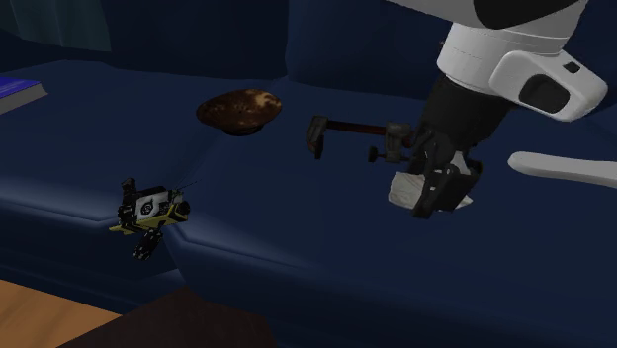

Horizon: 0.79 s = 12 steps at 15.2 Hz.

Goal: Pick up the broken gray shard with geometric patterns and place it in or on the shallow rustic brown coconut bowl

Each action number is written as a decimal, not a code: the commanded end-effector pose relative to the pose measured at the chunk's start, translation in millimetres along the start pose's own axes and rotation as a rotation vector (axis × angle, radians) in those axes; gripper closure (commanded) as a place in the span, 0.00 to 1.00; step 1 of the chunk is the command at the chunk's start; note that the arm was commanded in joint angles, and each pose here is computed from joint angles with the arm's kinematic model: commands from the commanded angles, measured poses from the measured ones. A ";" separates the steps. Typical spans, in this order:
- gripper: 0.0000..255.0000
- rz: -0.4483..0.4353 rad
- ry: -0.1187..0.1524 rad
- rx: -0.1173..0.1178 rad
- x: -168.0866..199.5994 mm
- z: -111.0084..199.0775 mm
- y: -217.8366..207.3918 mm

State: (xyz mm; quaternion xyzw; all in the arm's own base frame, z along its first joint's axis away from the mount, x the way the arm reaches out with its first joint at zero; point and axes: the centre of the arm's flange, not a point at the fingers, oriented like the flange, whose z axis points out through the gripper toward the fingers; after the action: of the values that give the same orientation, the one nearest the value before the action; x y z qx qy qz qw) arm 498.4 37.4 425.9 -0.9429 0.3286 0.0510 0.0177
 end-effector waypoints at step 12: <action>1.00 0.000 0.000 0.000 -27.1 -52.1 -15.0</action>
State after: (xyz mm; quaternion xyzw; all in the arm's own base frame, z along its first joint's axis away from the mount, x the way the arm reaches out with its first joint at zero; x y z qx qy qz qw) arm 493.9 52.6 480.1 -0.9430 0.3284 0.0511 0.0177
